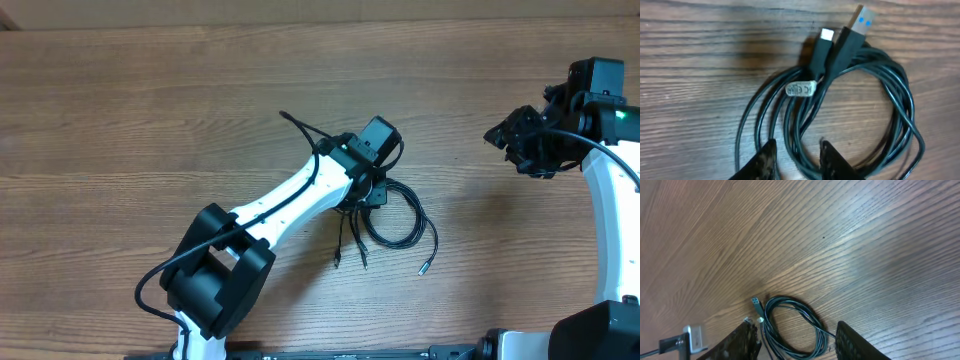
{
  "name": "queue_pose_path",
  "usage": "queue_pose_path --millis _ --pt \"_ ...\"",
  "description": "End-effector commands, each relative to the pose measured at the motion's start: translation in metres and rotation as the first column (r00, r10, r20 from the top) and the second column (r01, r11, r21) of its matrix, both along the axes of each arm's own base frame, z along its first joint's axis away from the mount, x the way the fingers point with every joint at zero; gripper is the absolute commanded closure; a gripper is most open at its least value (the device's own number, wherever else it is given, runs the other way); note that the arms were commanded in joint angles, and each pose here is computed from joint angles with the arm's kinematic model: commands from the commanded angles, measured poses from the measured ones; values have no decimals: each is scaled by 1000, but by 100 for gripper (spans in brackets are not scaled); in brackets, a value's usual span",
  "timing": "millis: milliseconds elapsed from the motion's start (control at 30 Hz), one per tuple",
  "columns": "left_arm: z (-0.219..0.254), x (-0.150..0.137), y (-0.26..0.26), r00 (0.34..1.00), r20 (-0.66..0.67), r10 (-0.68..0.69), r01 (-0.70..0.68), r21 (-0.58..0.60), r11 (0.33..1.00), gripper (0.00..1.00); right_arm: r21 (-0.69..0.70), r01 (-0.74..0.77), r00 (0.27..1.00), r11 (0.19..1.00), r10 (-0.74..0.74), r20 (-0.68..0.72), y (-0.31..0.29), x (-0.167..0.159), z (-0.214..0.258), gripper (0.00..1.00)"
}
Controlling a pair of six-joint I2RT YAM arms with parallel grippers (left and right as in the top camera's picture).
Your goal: Untangle cables
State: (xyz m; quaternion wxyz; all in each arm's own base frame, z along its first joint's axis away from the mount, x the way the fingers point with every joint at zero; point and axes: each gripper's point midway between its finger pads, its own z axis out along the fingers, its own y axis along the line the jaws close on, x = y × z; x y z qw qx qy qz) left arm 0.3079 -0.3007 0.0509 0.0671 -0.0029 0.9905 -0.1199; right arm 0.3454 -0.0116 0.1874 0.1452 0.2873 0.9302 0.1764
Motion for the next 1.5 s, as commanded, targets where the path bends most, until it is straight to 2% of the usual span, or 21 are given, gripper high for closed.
queue_pose_path --millis 0,500,667,1167,1233,1333,1467 --pt "-9 -5 3 997 -6 81 -81 -5 997 70 -18 -3 1000 1000 3 26 -1 -3 10 51" --pt "-29 -4 -5 997 41 69 -67 -58 996 73 -18 -12 1000 1000 12 24 1 -4 10 51" --pt "-30 -7 -3 997 30 68 -66 -45 997 77 -19 -31 999 999 32 25 7 -4 10 51" --pt "-58 -19 4 995 -28 93 -93 4 996 80 -18 -32 999 999 32 21 8 -5 10 51" --pt "-60 -17 3 995 -27 93 -93 1 996 83 -18 -32 999 999 32 20 8 -5 10 52" --pt "-61 -16 1 996 -22 92 -92 -4 996 95 -18 -32 999 999 32 18 8 -5 9 52" --pt "-55 -11 0 997 -7 81 -81 -16 997 96 -19 -36 999 999 36 19 8 -5 9 52"
